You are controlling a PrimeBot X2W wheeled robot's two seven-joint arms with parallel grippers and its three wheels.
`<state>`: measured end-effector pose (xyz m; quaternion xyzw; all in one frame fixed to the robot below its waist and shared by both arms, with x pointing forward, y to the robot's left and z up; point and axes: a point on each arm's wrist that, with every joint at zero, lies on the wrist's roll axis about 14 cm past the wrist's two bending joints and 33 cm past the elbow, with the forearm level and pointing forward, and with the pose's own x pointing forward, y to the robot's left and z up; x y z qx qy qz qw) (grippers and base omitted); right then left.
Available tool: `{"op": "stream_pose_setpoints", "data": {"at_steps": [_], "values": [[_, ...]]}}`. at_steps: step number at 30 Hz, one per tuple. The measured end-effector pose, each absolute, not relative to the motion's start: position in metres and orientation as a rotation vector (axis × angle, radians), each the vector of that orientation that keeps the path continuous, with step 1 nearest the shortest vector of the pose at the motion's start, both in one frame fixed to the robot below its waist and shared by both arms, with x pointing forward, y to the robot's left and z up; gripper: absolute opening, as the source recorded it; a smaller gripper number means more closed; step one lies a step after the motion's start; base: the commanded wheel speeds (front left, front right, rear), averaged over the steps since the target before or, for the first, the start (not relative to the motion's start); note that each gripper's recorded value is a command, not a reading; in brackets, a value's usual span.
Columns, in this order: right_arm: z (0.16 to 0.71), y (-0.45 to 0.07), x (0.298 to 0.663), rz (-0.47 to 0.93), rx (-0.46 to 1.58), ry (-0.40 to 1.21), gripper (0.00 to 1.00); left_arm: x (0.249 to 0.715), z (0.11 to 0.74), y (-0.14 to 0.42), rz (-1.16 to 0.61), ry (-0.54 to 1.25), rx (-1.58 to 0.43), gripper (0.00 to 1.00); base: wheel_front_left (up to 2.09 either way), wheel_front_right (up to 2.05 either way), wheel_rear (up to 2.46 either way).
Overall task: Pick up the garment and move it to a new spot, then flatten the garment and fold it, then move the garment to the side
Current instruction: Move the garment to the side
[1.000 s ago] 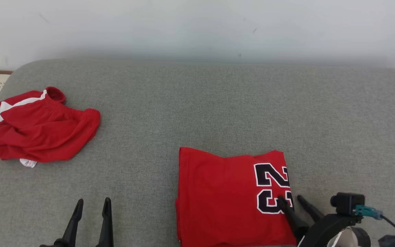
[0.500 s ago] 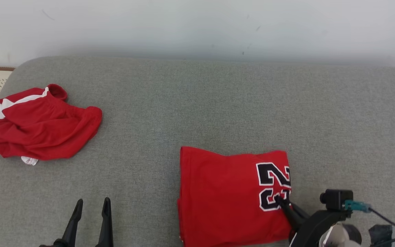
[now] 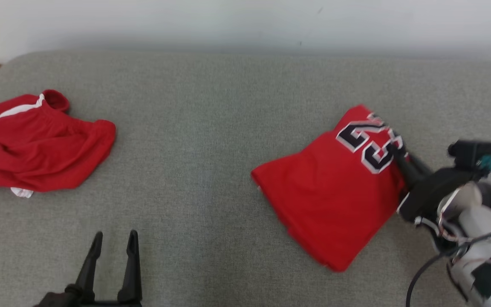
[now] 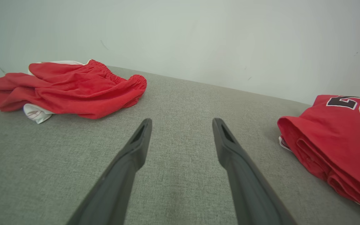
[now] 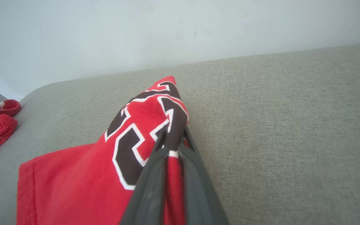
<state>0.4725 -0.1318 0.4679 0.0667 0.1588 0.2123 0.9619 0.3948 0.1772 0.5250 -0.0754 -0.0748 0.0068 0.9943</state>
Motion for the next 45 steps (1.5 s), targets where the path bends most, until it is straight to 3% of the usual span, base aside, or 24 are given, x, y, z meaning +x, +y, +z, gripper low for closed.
{"op": "stream_pose_setpoints", "data": {"at_steps": [8,17,26,45], "values": [[0.484,-0.195,0.541,0.26,0.126,0.246,0.0,0.421,0.52,0.175,-0.004,-0.155,-0.129,1.0,0.0,0.0,0.0],[0.485,-0.259,0.579,0.102,0.107,0.208,0.0,0.449,0.517,0.17,-0.038,-0.178,-0.092,1.0,0.0,0.0,0.0],[0.496,-0.32,0.597,-0.015,0.03,0.168,0.0,0.469,0.516,0.165,-0.059,-0.212,-0.053,1.0,0.0,0.0,0.0],[0.525,-0.373,0.595,-0.098,-0.085,0.148,0.0,0.478,0.515,0.161,-0.077,-0.236,-0.033,1.0,0.0,0.0,0.0]]}}
